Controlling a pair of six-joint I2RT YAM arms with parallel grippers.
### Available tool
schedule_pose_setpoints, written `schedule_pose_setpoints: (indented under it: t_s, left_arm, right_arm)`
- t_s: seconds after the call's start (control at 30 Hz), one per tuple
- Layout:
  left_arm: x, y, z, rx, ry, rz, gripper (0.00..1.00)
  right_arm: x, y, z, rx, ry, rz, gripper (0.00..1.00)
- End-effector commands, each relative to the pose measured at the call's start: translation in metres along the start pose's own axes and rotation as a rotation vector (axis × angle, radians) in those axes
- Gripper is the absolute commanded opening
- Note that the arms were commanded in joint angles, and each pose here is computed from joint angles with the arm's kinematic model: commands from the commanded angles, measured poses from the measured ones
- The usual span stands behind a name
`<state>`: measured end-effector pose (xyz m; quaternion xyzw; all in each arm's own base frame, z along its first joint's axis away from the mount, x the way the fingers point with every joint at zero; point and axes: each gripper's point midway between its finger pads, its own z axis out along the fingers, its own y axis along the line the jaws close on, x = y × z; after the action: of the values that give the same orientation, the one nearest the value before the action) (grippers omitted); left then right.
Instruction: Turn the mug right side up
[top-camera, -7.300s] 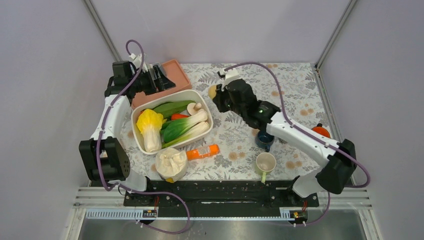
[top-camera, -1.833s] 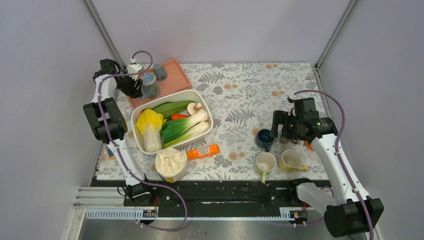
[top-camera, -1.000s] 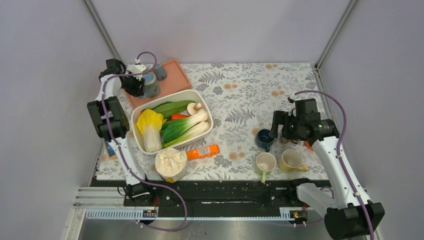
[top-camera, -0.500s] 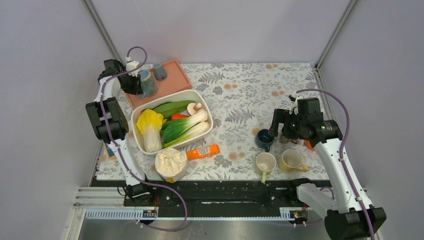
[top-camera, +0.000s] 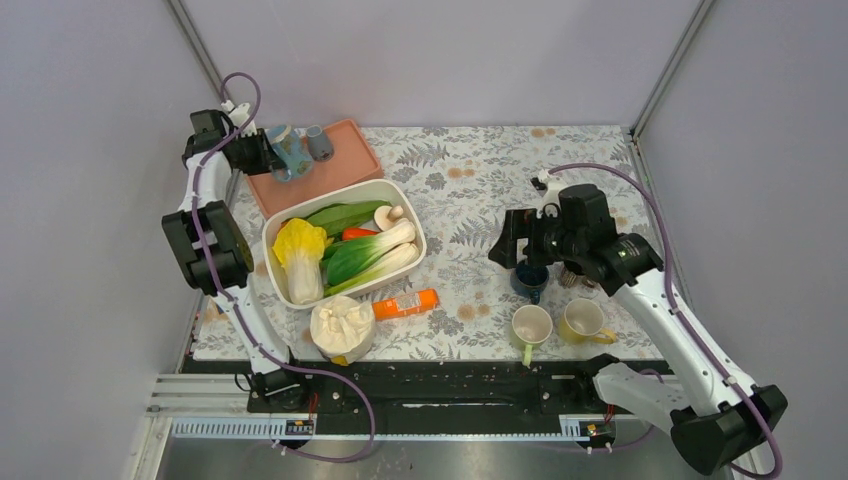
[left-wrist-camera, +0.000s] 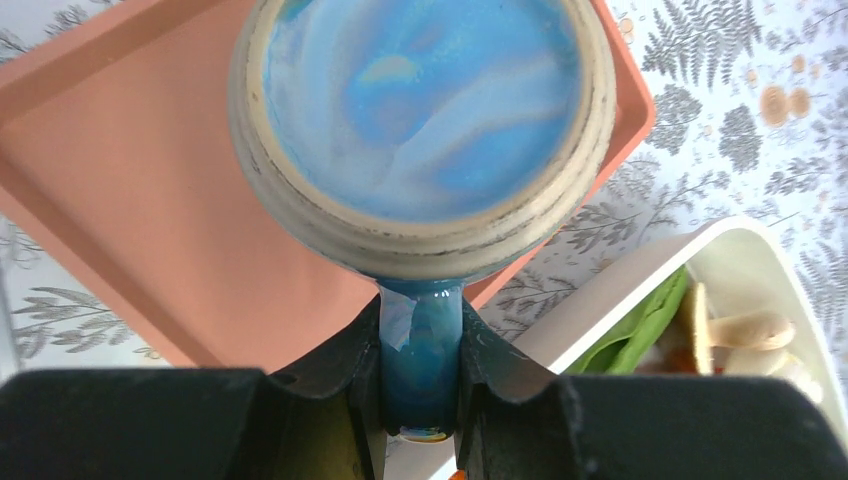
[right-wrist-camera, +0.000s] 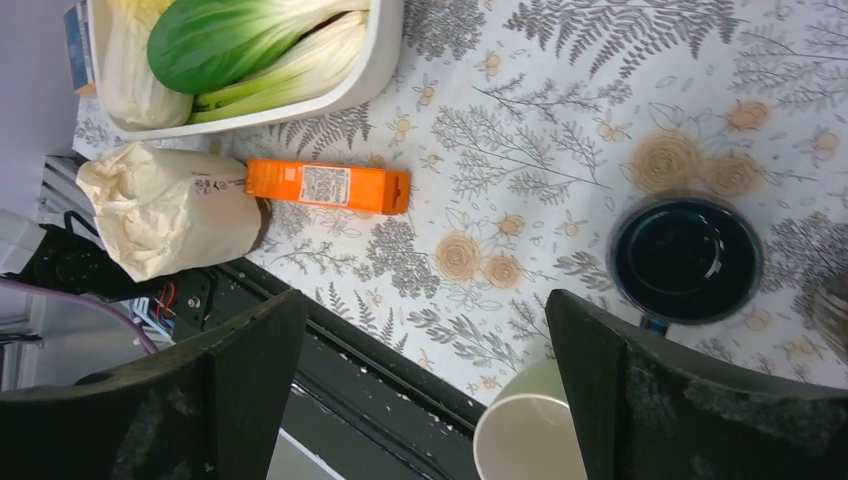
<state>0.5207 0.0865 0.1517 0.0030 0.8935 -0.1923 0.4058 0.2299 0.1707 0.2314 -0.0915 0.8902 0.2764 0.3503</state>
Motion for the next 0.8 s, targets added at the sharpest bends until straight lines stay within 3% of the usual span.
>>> schedule_pose_setpoints:
  t_s: [0.0,0.17,0.33,0.5,0.77]
  left_arm:
    - [-0.078,-0.047,-0.043,0.103,-0.22,0.011,0.0]
    - [-0.089,-0.089,-0.073,0.219,-0.277,-0.109,0.0]
    - [-0.075,-0.13,-0.1,0.364,-0.249,-0.235,0.0]
    - [-0.049,-0.164,-0.119,0.518,-0.178,-0.34,0.0]
    - [-0.014,-0.203,-0.142,0.616,-0.132,-0.356,0.0]
  right_arm:
    - [-0.03,0.037,0.007,-0.11,-0.09,-0.017,0.99]
    - [-0.046,0.092,0.023,-0.26,-0.109,-0.07,0.99]
    - [-0.06,0.159,0.052,-0.456,-0.14,-0.086,0.99]
    - [-0.094,0.216,0.078,-0.631,-0.25,0.004,0.99]
    - [-0.124,0.251,0.138,-0.775,-0.299,0.232,0.99]
